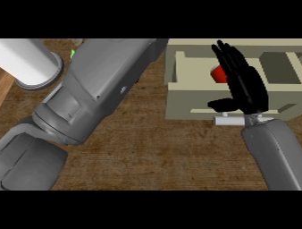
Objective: Pick up the can, place it into the drawer and close the drawer
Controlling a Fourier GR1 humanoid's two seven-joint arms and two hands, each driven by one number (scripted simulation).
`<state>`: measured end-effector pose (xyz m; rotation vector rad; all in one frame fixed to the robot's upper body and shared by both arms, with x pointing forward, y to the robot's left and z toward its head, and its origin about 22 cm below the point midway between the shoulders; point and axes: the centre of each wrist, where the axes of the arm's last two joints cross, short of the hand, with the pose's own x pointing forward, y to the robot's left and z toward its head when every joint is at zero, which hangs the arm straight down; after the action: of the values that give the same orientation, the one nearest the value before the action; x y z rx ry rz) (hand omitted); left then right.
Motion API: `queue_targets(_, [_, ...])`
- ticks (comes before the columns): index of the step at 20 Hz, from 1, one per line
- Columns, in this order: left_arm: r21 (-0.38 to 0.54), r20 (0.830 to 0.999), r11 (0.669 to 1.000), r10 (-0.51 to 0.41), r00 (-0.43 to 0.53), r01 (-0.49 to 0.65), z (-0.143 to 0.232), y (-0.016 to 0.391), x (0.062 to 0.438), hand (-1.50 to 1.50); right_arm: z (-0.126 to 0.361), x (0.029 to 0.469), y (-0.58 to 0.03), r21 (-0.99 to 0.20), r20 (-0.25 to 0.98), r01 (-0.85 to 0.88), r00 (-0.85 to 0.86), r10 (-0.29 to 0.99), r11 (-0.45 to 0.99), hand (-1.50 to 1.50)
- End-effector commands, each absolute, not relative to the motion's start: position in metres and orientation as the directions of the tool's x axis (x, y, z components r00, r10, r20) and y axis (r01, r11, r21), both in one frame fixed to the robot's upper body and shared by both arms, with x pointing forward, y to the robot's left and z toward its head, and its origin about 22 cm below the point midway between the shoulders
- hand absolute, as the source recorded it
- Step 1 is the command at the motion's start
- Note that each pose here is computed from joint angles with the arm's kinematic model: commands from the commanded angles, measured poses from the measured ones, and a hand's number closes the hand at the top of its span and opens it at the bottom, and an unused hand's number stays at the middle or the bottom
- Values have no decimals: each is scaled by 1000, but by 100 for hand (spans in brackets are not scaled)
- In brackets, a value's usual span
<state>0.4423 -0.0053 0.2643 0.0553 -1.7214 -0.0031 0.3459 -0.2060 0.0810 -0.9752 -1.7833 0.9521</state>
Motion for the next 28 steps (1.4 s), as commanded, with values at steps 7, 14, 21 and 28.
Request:
queue_targets(7, [36, 989, 997, -45, -141, -65, 259, 42, 456, -150, 58, 401, -177, -882, 253, 342, -237, 938, 324, -150])
queue_targets(14, [50, 988, 996, -60, -139, -74, 276, 60, 456, -150, 63, 429, -187, -849, 222, 441, -201, 954, 290, -150])
queue_targets(21, [48, 990, 998, -54, -133, -49, 261, 85, 453, -150, 103, 456, -185, -853, 171, 469, -165, 971, 230, -150])
queue_targets(28, [51, 991, 998, -55, -124, -33, 249, 90, 445, -150, 118, 464, -166, -820, 209, 498, -197, 958, 282, -150])
